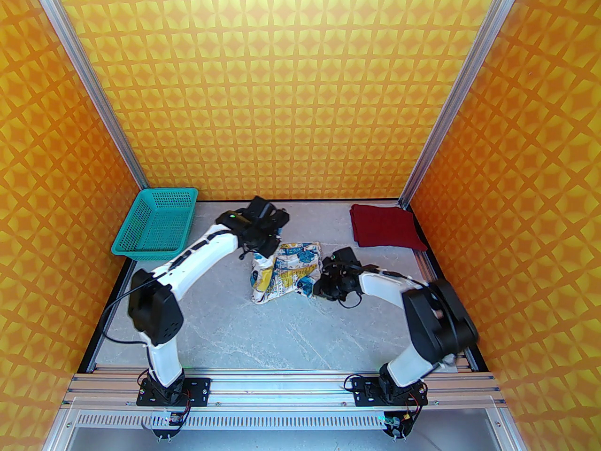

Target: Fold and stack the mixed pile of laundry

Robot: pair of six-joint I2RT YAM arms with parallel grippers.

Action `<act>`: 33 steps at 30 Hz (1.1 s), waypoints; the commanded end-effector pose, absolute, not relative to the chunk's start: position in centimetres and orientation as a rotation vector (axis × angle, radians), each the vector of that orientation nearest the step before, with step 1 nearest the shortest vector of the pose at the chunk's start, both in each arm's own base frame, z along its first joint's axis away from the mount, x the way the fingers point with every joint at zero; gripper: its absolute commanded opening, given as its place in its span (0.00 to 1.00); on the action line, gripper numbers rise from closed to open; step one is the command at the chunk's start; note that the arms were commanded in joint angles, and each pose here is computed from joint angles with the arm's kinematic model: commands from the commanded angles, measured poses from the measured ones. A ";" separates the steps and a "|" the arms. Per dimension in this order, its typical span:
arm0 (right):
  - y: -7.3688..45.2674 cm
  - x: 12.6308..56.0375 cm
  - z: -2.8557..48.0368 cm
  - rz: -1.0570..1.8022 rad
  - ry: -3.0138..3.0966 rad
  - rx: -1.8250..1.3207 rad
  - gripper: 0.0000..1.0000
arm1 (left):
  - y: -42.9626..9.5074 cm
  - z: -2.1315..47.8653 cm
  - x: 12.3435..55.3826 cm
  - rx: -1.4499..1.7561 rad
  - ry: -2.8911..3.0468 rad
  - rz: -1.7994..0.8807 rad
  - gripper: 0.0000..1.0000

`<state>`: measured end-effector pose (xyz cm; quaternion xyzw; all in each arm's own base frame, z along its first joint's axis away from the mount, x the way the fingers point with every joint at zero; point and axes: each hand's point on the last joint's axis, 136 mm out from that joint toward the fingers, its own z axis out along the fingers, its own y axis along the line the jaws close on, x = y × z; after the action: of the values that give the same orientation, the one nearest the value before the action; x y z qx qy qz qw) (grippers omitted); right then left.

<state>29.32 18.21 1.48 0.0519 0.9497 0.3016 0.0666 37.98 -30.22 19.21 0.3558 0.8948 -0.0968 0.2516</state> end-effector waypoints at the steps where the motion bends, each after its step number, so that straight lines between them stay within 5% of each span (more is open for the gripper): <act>1: 18.5 29.7 0.0 0.926 2.843 0.170 0.13 | -32.2 19.3 37.2 0.995 2.440 -0.207 0.00; 13: 11.3 29.8 8.4 1.063 2.540 0.404 0.16 | -37.0 16.4 37.3 0.959 2.497 -0.109 0.03; 20: 7.6 29.5 8.0 0.952 2.546 0.508 0.18 | -39.3 14.1 37.4 0.841 2.565 -0.135 0.06; 23: 7.1 29.5 6.9 0.922 2.546 0.561 0.22 | -40.6 13.9 36.9 0.797 2.560 -0.186 0.17; 26: 7.2 29.8 6.3 0.936 2.538 0.576 0.28 | -42.6 14.5 36.1 0.746 2.529 -0.328 0.53; 31: 7.3 30.1 6.5 0.942 2.531 0.563 0.34 | -46.9 20.5 33.3 0.729 2.313 -0.845 0.80; 33: 7.0 30.3 7.4 0.913 2.523 0.551 0.36 | -46.9 23.0 32.6 0.722 2.236 -0.949 0.83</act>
<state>29.58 7.41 6.22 0.2023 0.9030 0.3342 0.1788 32.96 -43.36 13.53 0.2792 0.9116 -0.2041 0.2221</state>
